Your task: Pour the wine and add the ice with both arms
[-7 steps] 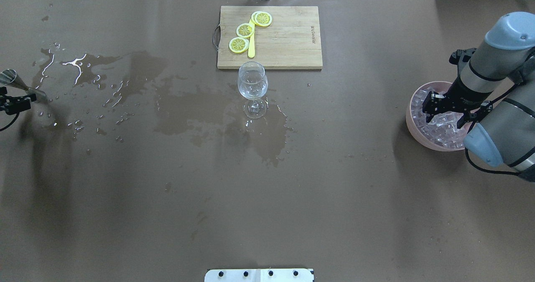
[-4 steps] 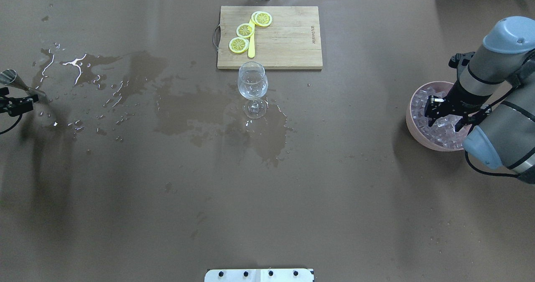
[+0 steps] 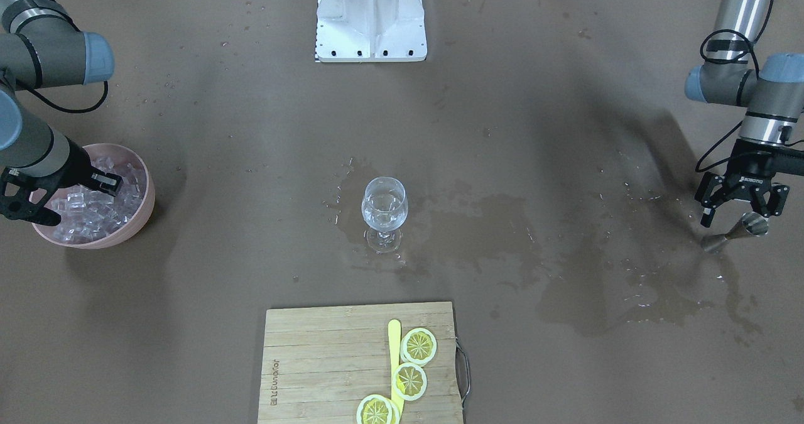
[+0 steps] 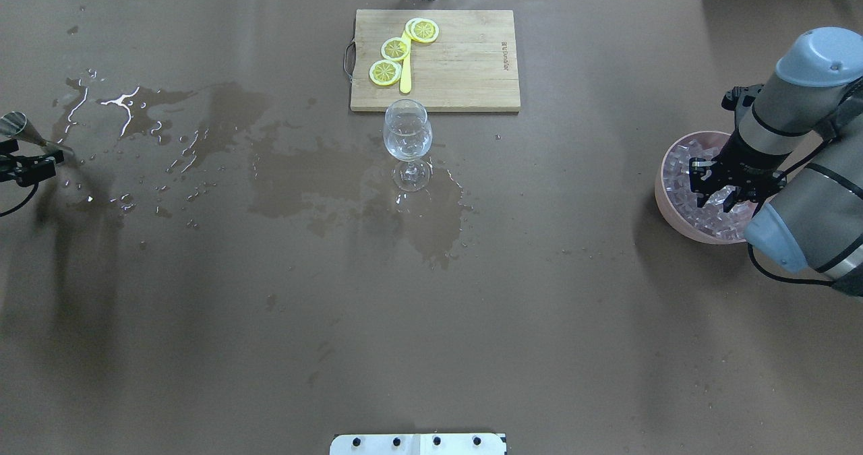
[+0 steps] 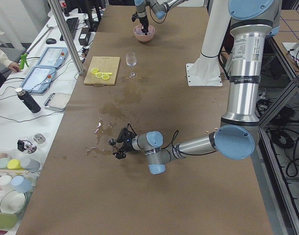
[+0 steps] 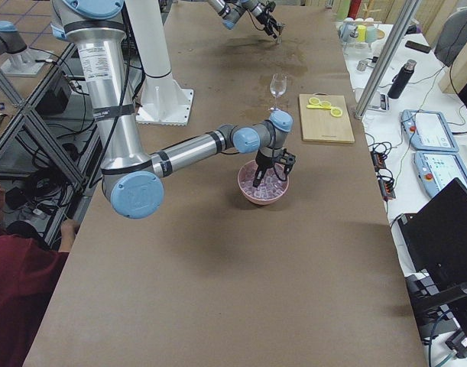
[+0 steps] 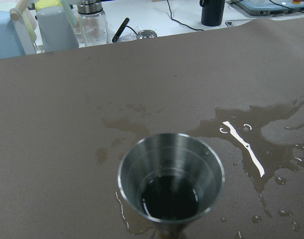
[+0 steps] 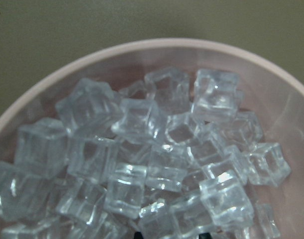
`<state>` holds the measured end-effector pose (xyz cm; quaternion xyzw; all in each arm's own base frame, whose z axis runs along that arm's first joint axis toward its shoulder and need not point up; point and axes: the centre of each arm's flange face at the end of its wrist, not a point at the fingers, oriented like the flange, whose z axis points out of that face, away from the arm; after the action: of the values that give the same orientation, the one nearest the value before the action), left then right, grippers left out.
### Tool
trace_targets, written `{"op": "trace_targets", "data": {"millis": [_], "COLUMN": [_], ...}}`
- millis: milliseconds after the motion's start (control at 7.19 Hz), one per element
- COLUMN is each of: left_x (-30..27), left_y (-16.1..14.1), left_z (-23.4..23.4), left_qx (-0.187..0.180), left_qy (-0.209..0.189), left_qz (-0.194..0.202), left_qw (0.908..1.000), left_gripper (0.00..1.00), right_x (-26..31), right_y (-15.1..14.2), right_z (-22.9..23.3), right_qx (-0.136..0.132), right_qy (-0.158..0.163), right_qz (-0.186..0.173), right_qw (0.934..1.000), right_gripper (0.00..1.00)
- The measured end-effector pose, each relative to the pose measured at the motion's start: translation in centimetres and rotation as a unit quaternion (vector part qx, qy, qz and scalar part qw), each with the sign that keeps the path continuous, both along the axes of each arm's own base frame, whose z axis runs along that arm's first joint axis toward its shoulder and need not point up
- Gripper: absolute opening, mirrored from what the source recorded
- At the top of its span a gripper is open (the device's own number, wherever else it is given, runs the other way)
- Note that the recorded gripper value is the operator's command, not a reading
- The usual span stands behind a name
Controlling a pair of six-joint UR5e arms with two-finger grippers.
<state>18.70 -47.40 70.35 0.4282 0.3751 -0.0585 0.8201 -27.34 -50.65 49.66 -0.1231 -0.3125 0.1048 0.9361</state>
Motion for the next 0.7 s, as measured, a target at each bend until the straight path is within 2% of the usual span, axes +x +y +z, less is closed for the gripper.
{"op": "trace_targets", "data": {"millis": [278,556,695], "left_x": [0.05,0.07,0.14], "left_y": [-0.14,-0.17,-0.27], "left_z": [-0.03,0.02,-0.05], "left_qx": [0.002,0.003,0.004], "left_qy": [-0.003,-0.005,-0.006], "left_qz": [-0.006,-0.007,-0.007], "left_qw": [1.0000,1.0000,1.0000], "left_gripper": [0.86,0.83,0.78], "right_x": [-0.01,0.02,0.03], "right_y": [-0.02,0.01,0.01], "right_z": [0.04,0.24,0.31], "right_qx": [0.000,-0.001,-0.001], "right_qy": [0.001,0.002,0.003], "right_qz": [0.000,0.000,0.000], "right_qw": [1.0000,1.0000,1.0000], "right_gripper": [0.44,0.30,0.22]}}
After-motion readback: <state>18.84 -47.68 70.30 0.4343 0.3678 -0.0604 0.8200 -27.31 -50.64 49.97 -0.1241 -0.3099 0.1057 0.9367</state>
